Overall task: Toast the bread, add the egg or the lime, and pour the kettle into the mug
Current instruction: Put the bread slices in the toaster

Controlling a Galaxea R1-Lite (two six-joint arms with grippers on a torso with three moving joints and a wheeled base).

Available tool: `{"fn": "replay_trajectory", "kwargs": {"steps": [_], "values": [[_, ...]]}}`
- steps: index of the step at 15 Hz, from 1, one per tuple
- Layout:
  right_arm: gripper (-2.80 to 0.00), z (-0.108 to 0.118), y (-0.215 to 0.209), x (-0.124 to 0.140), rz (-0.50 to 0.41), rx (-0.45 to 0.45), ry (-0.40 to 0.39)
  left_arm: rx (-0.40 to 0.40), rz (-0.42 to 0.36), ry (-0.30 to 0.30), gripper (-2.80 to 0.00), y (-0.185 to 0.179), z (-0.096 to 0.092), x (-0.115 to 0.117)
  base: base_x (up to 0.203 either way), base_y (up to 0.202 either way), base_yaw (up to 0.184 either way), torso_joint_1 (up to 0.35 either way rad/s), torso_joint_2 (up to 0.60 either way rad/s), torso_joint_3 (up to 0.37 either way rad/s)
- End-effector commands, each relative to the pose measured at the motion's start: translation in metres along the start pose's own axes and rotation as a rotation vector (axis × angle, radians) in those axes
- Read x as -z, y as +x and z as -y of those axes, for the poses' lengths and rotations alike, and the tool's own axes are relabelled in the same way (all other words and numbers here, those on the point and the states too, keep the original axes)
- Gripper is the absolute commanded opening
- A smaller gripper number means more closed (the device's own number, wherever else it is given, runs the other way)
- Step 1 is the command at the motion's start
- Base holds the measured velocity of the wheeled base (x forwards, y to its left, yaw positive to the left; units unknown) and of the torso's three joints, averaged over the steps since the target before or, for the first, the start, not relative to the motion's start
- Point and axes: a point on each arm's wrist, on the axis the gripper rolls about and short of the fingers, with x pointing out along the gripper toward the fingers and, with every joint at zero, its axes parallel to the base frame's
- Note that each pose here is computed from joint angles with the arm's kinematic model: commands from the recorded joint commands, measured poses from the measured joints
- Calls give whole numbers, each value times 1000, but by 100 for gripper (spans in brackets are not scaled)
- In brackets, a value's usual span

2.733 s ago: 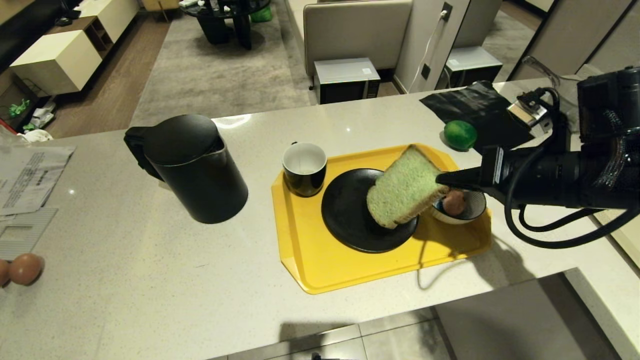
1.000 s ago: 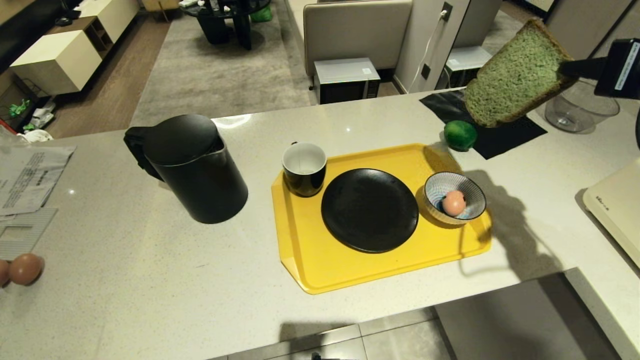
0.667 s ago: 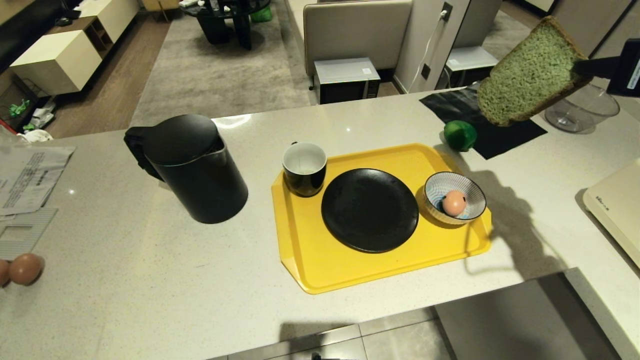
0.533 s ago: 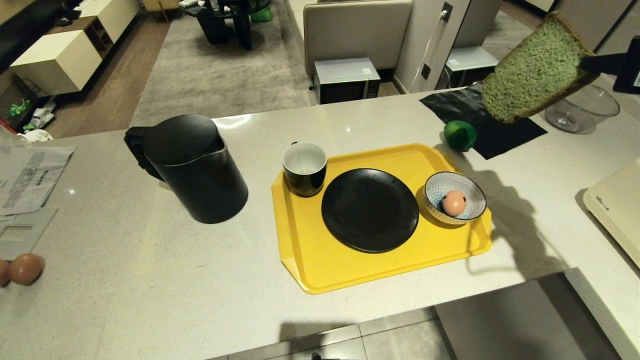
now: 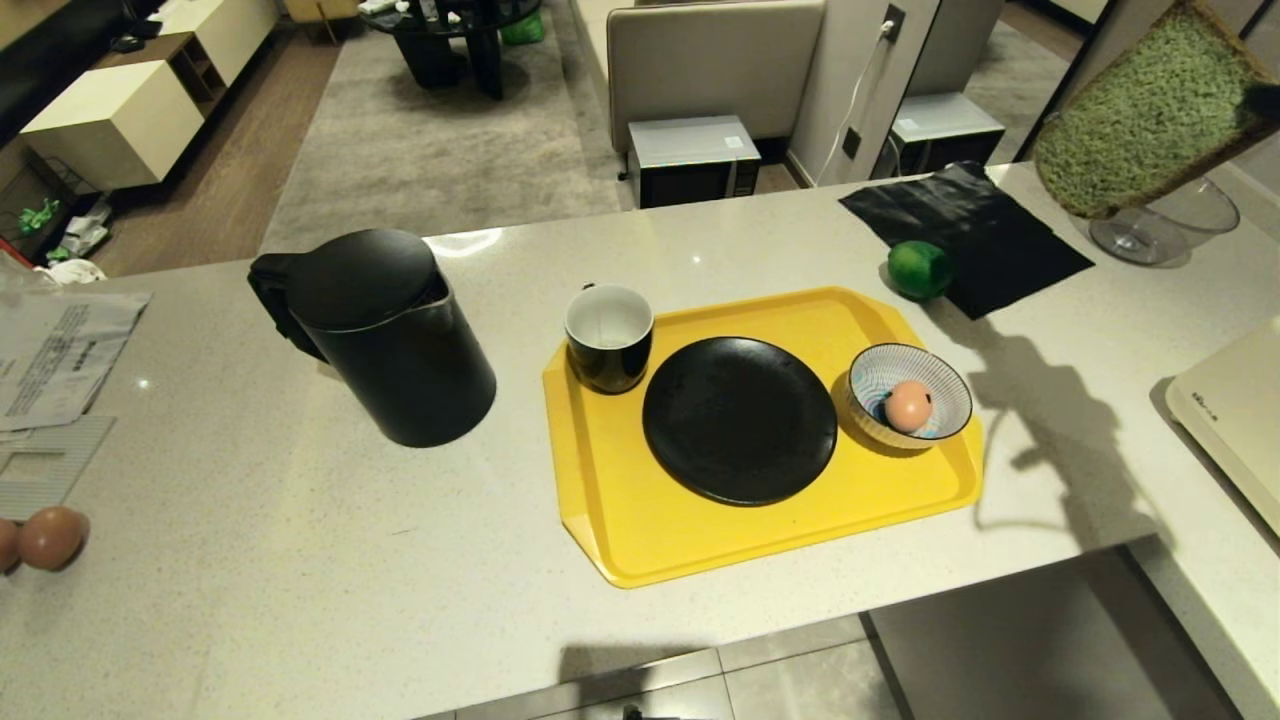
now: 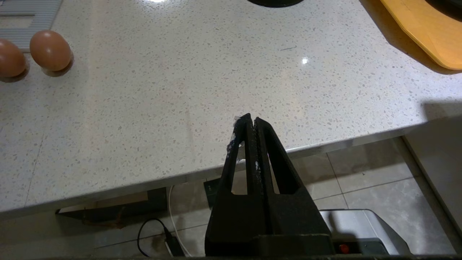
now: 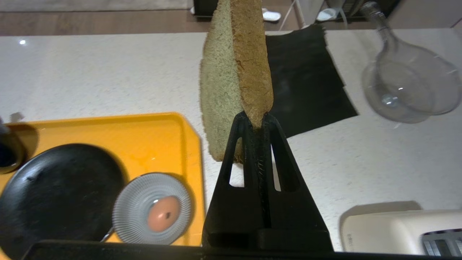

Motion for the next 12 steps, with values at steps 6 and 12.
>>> {"fn": "replay_trajectory", "kwargs": {"steps": [6, 12], "values": [[-280, 50, 18, -1, -5, 91, -4, 0, -1, 0, -280, 0, 0, 0, 0, 0, 0, 0, 0, 0], [-280, 63, 20, -1, -5, 105, -3, 0, 1, 0, -280, 0, 0, 0, 1, -17, 1, 1, 1, 1]]}}
